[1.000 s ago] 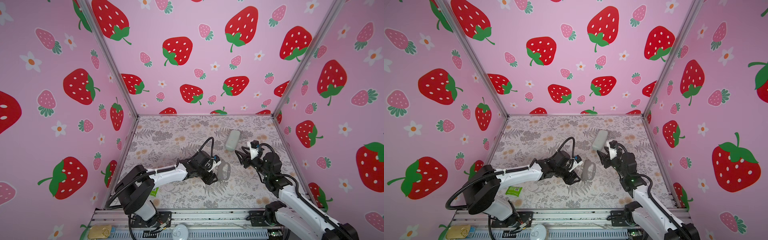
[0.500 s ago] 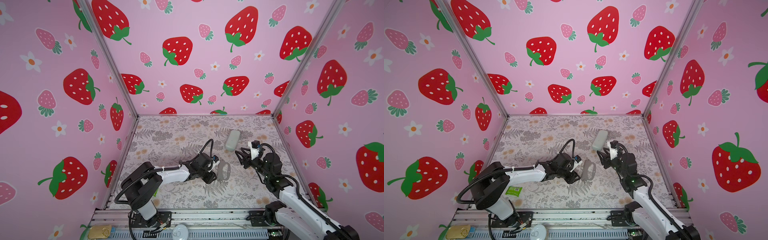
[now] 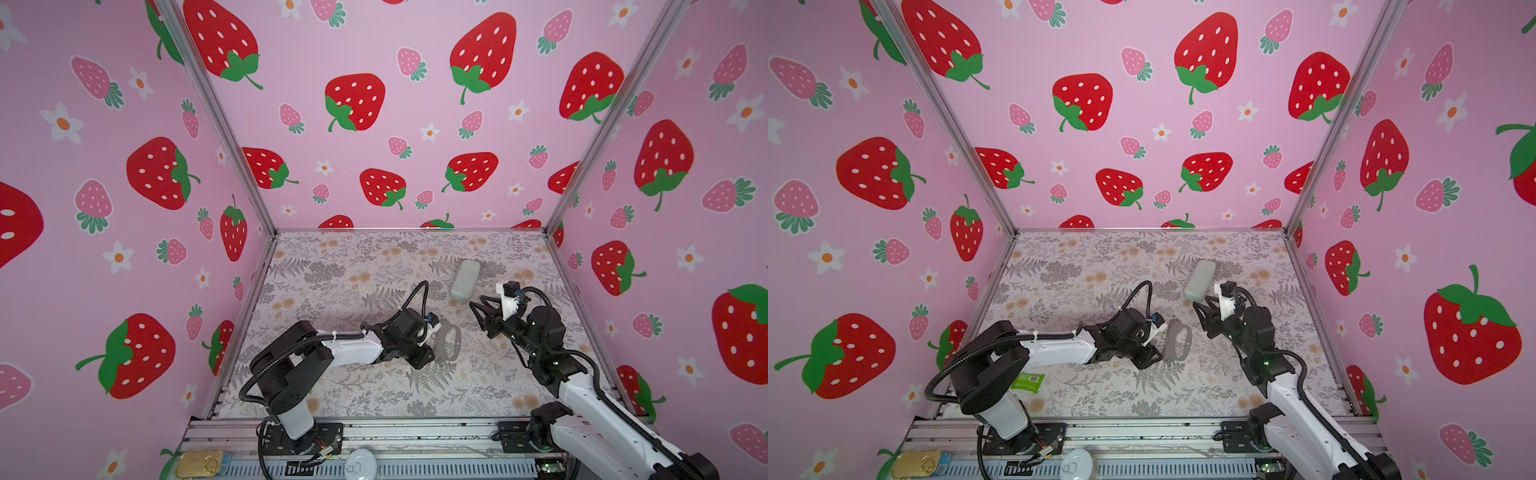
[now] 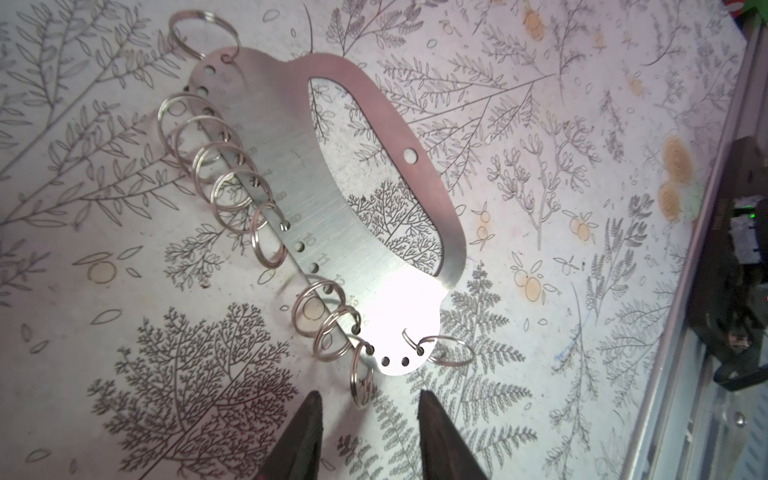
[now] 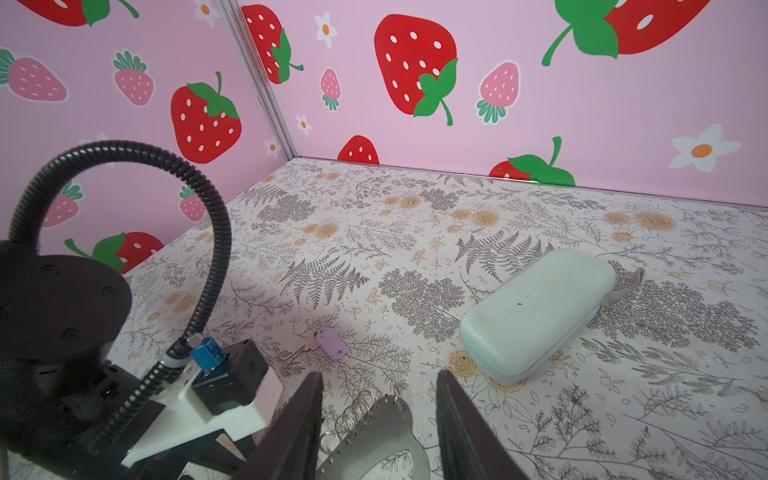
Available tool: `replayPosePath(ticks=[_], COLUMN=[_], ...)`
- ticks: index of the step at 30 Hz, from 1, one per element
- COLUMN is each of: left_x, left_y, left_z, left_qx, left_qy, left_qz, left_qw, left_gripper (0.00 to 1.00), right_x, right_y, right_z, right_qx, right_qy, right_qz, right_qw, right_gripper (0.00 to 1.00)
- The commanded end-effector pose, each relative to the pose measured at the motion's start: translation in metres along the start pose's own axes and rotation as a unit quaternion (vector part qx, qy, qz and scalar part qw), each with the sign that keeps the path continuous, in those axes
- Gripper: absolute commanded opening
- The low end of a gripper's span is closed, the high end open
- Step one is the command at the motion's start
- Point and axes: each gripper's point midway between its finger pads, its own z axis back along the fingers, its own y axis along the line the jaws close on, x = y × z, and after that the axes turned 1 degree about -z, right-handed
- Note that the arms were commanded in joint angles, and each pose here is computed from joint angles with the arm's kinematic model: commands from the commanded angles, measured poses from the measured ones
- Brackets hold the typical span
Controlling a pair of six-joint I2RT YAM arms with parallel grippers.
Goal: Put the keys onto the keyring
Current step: 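Grasp the keyring plate's edge ring with the left gripper and lift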
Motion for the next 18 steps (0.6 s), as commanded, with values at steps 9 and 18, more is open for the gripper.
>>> replayPosePath(ticks=[9, 18], left_x=[-0.0074, -0.0068], left_y=[-0.0008, -0.0021], left_z=[-0.0113, -0.0142], left_qx=[0.005, 0.005], left_qy=[0.016, 0.022], left_qz=[0.0, -0.002], left_qw=[1.0, 1.0], left_gripper=[0.31, 0.16], right_x=[0.0054, 0.0037], right_y=[0.0061, 0.0062], right_z=[0.0025, 0.0019], right_qx=[0.011, 0.012], right_qy=[-0.008, -0.006], right_qz=[0.012, 0.019], right_qw=[1.0, 1.0], right_gripper=[0.46, 0.46])
